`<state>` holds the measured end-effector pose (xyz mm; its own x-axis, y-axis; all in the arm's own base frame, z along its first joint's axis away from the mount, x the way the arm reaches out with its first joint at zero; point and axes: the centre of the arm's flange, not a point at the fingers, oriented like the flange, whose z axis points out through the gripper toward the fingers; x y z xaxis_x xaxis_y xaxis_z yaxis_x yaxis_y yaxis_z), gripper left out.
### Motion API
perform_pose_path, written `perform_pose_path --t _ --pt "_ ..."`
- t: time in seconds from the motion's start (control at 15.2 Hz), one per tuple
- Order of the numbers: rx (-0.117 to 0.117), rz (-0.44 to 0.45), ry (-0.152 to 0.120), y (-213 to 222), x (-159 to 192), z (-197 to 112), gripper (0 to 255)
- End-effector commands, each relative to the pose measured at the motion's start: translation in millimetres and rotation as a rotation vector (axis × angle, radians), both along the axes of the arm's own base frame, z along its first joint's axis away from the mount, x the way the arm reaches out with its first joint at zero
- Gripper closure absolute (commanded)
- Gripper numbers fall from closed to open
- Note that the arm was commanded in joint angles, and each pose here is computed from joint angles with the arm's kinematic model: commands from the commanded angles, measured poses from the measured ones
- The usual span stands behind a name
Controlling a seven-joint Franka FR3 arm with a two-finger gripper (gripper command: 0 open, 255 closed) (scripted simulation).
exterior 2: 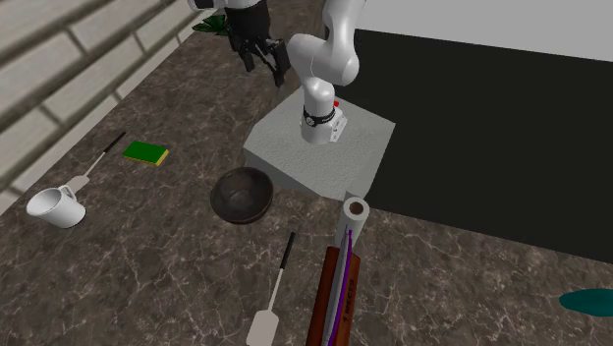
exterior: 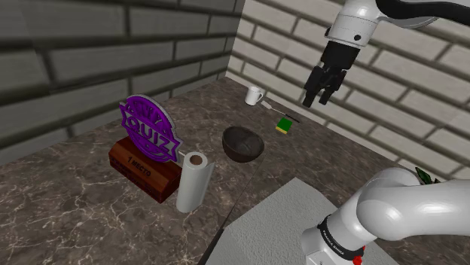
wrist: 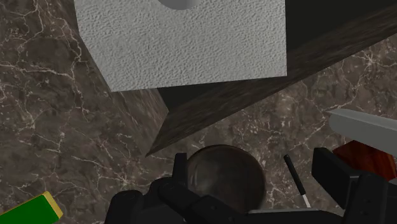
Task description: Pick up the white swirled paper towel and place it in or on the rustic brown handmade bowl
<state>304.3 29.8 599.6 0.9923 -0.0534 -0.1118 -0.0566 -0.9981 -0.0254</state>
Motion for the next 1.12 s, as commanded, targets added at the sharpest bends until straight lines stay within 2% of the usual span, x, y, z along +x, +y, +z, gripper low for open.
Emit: perform_pose_path --t 0.0,1.06 --pt "0.0 0.0 0.0 0 0 0 0" --pt "-0.051 0.017 -0.096 193 36 -88 0"
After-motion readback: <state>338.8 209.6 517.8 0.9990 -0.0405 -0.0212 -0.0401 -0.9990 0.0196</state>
